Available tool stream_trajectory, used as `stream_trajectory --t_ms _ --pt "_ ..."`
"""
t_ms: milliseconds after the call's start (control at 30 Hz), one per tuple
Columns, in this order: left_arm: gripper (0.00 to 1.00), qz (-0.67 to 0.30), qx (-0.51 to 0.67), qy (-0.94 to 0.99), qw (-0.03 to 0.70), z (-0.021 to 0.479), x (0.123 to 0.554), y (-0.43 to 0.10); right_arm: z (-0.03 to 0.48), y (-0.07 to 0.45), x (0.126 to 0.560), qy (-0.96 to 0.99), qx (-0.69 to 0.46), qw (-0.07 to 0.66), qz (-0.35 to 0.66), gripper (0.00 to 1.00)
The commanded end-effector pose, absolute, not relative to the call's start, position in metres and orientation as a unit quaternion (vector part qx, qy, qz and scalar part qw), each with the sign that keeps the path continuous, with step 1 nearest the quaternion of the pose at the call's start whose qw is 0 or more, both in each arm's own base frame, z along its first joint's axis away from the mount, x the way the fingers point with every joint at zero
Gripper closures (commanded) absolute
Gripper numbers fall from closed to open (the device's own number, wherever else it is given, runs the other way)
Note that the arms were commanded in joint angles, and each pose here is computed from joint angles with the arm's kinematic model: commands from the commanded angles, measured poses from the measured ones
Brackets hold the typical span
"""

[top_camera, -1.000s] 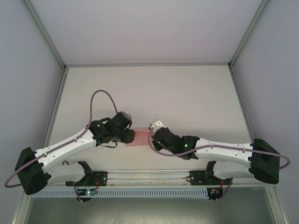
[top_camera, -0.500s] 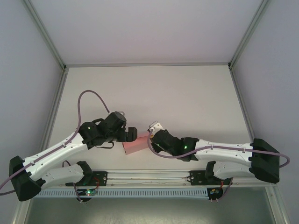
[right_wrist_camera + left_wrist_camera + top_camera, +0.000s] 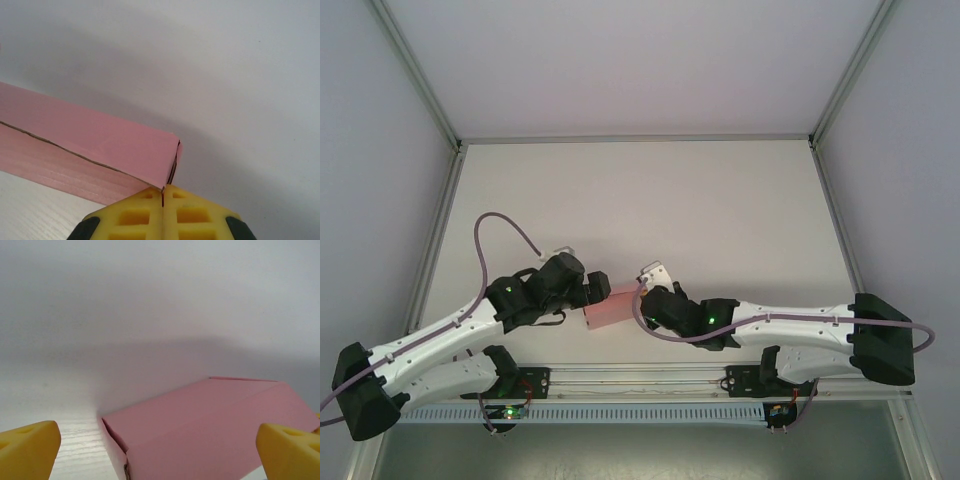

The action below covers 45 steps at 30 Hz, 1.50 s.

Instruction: Assemble paper box

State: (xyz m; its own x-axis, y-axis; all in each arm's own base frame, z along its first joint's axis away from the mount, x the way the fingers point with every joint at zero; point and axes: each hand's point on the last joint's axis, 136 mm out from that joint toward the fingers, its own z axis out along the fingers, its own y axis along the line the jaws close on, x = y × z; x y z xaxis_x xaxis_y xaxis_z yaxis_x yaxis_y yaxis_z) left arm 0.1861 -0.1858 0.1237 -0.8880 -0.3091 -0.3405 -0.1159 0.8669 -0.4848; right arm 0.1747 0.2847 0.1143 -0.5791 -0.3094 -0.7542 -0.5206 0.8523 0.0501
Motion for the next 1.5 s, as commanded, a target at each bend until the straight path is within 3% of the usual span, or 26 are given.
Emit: stream_trajectory --t_ms 0,233,333,533,733,767,900,1067,1267,1467 --pt "0.03 -0.278 -0.138 0.924 0.221 0.129 0.197 -0.202 0.102 0.28 0.171 0.891 -0.229 0.379 0.101 1.0" --pt "0.17 -0.267 -0.168 0.922 0.226 0.103 0.196 -0.19 0.103 0.278 0.17 0.892 -0.211 0.383 0.11 1.0" --pt "0.29 -0.28 -0.17 0.917 0.228 0.098 0.194 -0.191 0.107 0.276 0.168 0.889 -0.207 0.388 0.128 1.0" --pt "0.36 -0.286 -0.165 0.916 0.229 0.089 0.193 -0.192 0.113 0.283 0.163 0.879 -0.214 0.392 0.171 0.95" --pt "0.45 -0.284 -0.158 0.918 0.228 0.081 0.194 -0.194 0.122 0.285 0.164 0.874 -0.216 0.391 0.19 0.69" --pt "0.45 -0.283 -0.158 0.918 0.229 0.081 0.194 -0.194 0.126 0.287 0.164 0.871 -0.217 0.392 0.199 0.6" --pt "0.46 -0.28 -0.154 0.918 0.237 0.08 0.195 -0.192 0.146 0.292 0.166 0.857 -0.215 0.405 0.237 0.47" --pt "0.47 -0.288 -0.149 0.913 0.247 0.079 0.195 -0.194 0.168 0.292 0.177 0.838 -0.192 0.43 0.277 0.37" --pt "0.48 -0.288 -0.139 0.913 0.253 0.079 0.195 -0.196 0.148 0.275 0.194 0.861 -0.147 0.419 0.248 0.36" --pt "0.48 -0.295 -0.131 0.91 0.26 0.08 0.192 -0.196 0.105 0.274 0.178 0.887 -0.165 0.359 0.241 0.4"
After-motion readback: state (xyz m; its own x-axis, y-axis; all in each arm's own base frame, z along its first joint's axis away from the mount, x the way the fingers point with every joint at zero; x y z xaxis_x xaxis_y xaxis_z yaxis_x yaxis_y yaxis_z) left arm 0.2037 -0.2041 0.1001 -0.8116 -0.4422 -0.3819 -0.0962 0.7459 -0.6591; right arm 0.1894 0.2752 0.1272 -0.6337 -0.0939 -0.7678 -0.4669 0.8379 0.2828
